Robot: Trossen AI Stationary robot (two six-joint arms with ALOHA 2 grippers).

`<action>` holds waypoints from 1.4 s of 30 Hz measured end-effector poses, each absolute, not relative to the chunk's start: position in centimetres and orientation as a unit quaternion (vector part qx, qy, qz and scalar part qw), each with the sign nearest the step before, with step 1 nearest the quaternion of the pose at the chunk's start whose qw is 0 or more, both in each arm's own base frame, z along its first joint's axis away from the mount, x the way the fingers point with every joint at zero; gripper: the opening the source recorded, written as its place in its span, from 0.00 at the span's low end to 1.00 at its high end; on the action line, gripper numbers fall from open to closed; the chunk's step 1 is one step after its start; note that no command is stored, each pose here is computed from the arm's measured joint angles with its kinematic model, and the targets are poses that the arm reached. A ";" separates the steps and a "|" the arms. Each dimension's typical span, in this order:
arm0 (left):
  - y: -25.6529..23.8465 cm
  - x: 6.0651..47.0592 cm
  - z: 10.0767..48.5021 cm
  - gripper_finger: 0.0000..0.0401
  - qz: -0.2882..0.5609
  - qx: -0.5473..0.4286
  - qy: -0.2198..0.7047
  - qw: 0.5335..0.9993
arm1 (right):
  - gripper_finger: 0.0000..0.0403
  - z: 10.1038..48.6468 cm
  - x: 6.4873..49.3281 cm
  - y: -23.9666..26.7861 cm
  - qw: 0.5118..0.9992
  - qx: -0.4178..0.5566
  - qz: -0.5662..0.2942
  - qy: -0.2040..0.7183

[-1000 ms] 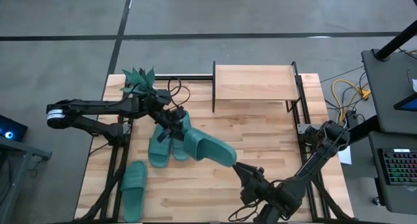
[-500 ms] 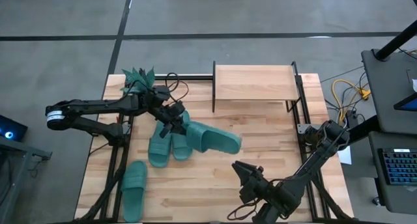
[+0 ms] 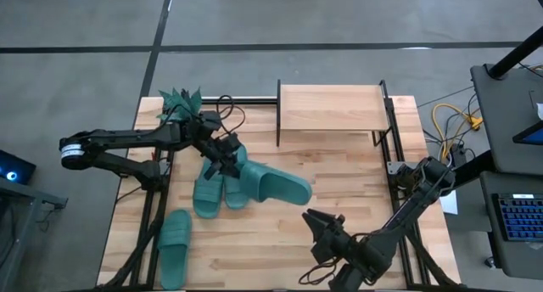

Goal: Pick and place slides into the shelf
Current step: Put the bottom right green slipper on the shelf

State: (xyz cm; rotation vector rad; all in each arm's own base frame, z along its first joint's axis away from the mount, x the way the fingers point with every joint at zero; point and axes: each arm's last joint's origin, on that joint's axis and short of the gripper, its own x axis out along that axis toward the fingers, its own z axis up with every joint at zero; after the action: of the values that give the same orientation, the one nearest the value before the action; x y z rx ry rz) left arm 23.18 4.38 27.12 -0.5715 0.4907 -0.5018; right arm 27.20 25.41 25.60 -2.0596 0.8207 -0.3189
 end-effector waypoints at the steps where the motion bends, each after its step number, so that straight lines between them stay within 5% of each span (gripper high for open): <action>1: 4.4 23.2 27.1 0.04 -0.246 -0.276 0.236 0.899 | 0.46 25.6 27.2 25.3 0.433 -0.829 -0.126 0.332; 21: 3.5 24.2 25.9 0.05 -0.271 -0.270 0.257 0.887 | 0.46 25.5 28.8 23.1 0.425 -0.817 -0.143 0.363; 28: 3.7 24.9 25.3 0.04 -0.267 -0.259 0.258 0.891 | 0.46 25.5 29.8 22.3 0.496 -0.769 -0.181 0.361; 42: 3.6 24.6 25.8 0.04 -0.267 -0.255 0.248 0.896 | 0.41 25.5 29.9 23.1 0.532 -0.754 -0.152 0.355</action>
State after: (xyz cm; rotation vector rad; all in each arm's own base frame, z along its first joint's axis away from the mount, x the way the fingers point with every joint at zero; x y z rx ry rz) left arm 24.61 3.62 25.82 -0.5284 0.5144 -0.5537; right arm 29.89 23.06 25.45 -1.7977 0.8480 -0.3630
